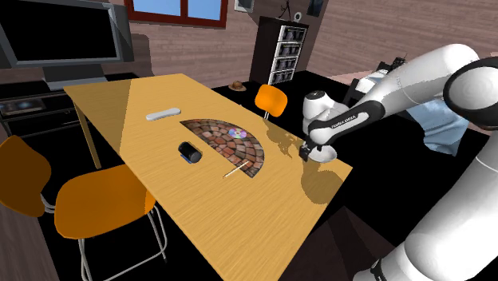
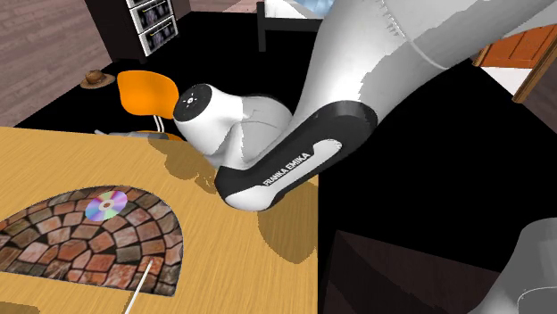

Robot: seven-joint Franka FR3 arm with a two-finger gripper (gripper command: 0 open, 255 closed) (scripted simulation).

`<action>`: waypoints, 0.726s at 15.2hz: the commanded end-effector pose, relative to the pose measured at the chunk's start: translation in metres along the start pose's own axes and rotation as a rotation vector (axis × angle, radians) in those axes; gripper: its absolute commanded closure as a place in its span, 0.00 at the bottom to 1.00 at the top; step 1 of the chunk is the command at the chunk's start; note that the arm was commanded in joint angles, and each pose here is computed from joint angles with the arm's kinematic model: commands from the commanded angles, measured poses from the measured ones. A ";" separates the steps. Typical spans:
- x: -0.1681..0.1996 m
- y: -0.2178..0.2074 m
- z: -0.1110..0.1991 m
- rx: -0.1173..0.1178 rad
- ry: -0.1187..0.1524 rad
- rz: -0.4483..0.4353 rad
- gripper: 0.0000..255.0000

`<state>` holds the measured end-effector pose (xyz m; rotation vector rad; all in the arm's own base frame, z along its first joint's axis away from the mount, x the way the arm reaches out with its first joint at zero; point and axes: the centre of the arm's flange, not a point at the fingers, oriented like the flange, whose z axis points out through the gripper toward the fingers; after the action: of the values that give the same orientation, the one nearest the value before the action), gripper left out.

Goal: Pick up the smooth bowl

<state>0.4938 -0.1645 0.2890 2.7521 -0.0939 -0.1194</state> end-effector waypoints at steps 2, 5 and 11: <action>0.020 0.016 0.024 -0.048 0.001 0.012 0.00; 0.040 0.032 0.050 -0.093 0.002 0.025 0.00; 0.064 0.049 0.089 -0.148 0.003 0.041 0.00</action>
<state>0.5458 -0.2474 0.2262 2.6048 -0.1344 -0.1075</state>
